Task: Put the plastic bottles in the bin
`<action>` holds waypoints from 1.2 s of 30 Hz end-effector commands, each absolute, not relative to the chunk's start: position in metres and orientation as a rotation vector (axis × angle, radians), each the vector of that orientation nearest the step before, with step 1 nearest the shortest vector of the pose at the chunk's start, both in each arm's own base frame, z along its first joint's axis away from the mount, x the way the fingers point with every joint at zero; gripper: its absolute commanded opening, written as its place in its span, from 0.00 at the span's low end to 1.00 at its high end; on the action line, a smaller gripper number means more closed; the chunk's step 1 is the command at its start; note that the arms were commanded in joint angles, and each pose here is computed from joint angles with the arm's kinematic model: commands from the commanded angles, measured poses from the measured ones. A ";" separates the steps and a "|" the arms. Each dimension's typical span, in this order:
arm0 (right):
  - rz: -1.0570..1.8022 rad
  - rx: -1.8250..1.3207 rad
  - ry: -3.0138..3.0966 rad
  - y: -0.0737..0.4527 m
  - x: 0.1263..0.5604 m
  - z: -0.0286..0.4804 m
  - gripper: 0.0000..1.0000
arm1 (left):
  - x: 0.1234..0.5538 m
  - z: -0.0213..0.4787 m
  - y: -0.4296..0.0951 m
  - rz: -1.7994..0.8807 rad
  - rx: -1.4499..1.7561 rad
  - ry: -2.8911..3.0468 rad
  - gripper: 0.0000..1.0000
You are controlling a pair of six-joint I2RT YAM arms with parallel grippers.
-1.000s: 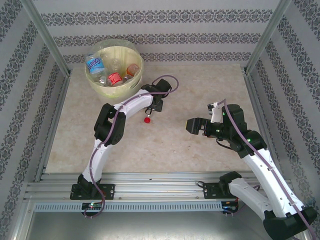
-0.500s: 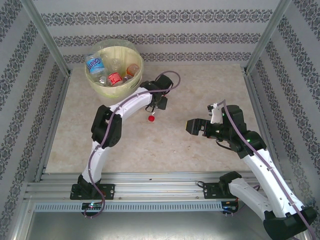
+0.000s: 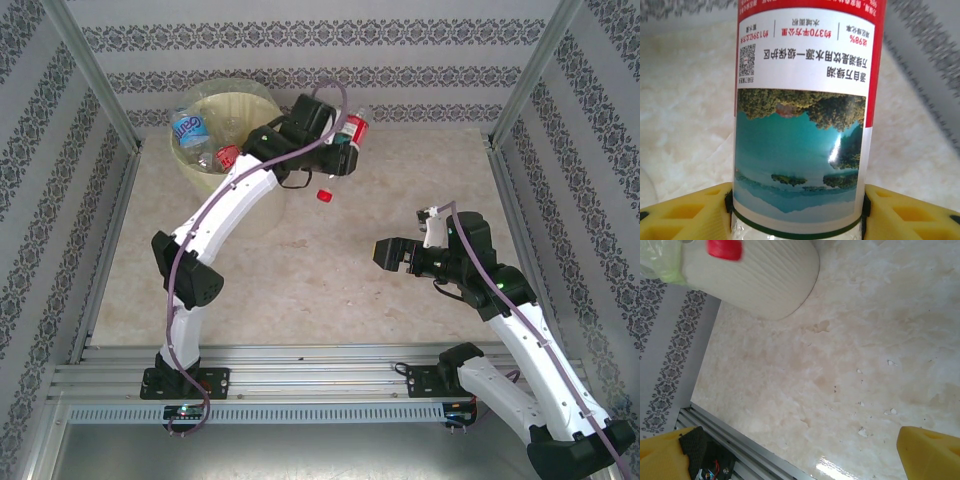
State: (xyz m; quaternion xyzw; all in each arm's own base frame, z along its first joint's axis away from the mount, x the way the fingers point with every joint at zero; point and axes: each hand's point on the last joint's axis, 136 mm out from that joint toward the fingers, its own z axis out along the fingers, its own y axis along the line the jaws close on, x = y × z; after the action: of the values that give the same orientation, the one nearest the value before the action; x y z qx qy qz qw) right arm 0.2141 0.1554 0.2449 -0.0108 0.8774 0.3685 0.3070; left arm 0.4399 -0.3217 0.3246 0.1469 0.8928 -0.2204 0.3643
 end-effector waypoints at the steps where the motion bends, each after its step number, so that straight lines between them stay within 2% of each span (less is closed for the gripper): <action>1: 0.982 -0.043 2.277 0.157 0.218 0.258 0.98 | 0.424 0.370 -0.310 -0.623 0.384 2.246 0.61; 7: 0.985 -0.048 2.273 0.157 0.219 0.260 0.98 | 0.435 0.409 -0.258 -0.521 0.217 2.185 0.62; 18: 0.985 -0.046 2.280 0.158 0.219 0.257 0.98 | 0.449 0.419 -0.164 -0.070 0.095 2.147 0.62; 36: 0.978 -0.036 2.291 0.155 0.216 0.252 0.98 | 0.481 0.383 -0.113 0.079 0.056 2.220 0.62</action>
State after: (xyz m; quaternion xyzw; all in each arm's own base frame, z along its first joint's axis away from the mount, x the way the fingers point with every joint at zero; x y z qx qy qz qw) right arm 0.2159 0.1560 0.2446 -0.0106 0.8775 0.3685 0.3068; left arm 0.4813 -0.1240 0.3848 0.0145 0.8940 0.0142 0.4475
